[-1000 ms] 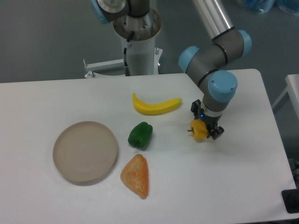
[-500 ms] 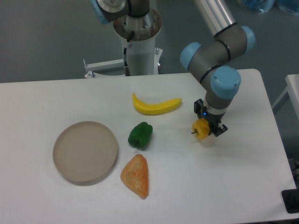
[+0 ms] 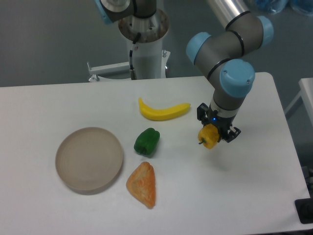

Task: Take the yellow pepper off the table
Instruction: 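Lift the gripped yellow pepper up off the table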

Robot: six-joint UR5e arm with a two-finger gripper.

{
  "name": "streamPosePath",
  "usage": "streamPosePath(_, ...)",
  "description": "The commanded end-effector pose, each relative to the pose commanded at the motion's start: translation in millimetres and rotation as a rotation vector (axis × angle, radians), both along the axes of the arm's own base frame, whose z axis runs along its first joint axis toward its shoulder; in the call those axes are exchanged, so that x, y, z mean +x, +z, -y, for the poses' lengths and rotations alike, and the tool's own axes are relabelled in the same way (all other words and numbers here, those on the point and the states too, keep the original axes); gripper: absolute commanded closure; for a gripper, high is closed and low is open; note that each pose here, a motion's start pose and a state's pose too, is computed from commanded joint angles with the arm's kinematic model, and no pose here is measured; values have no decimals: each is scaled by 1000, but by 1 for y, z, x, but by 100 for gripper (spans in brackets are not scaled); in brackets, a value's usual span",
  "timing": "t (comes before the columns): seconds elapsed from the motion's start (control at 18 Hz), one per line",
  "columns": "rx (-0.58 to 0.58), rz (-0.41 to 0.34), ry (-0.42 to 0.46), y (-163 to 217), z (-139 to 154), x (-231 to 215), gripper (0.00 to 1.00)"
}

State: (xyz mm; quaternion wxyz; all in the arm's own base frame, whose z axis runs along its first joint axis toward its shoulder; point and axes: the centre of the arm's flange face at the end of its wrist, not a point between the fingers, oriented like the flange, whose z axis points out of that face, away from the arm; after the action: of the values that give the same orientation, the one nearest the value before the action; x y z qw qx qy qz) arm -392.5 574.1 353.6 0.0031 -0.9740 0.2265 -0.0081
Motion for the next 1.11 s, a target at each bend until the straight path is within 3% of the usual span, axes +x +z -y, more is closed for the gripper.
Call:
streamPosePath(0.39, 9, -26, -34, 14, -28, -7, 84)
streamPosePath(0.56, -7, -40, -44, 12, -29, -9, 84)
streamPosePath(0.83, -49, -63, -160, 13, -25, -11, 84)
streamPosePath(1.11, -45, -54, -161, 8, -27, -11, 84)
